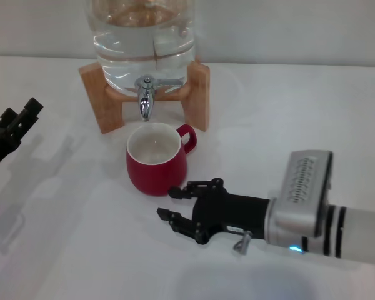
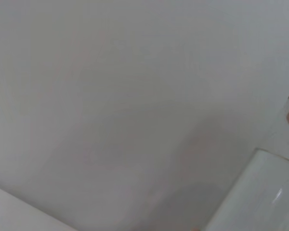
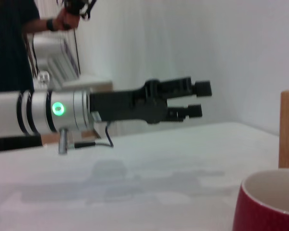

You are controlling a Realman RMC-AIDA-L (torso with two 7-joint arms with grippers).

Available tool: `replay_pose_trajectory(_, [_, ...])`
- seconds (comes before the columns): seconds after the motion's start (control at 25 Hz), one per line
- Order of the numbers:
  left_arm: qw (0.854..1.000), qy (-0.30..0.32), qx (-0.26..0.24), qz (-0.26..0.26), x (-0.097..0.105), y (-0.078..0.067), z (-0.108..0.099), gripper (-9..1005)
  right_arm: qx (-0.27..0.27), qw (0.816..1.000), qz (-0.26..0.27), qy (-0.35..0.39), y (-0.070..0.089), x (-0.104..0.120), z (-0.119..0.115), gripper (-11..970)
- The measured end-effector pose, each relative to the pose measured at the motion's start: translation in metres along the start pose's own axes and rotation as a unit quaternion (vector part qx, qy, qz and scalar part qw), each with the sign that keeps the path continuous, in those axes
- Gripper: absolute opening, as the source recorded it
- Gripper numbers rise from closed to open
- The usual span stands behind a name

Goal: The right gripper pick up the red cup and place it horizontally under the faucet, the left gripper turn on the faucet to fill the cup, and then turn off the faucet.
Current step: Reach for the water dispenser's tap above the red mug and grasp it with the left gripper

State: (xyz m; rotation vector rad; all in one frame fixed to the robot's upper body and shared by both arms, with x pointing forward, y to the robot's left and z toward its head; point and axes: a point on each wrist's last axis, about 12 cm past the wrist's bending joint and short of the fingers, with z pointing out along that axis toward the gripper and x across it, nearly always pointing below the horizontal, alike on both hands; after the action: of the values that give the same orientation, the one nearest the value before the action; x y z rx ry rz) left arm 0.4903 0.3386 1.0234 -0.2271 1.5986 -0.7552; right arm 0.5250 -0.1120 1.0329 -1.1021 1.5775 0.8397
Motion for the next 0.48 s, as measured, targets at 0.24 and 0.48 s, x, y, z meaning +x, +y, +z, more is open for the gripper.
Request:
replay_pose_trajectory(0.24, [1.0,0.0,0.0,0.0,0.0001,0.0001,-0.0003,833,0.018,1.0,-0.004,0.012,-0.0035,-0.0074,0.0108,394])
replay_pose_trajectory(0.48, [1.0,0.0,-0.002,-0.001,0.0006,0.0005,-0.0017,833,0.031,0.999,-0.002,0.01,-0.0076,-0.011,0.0125,394])
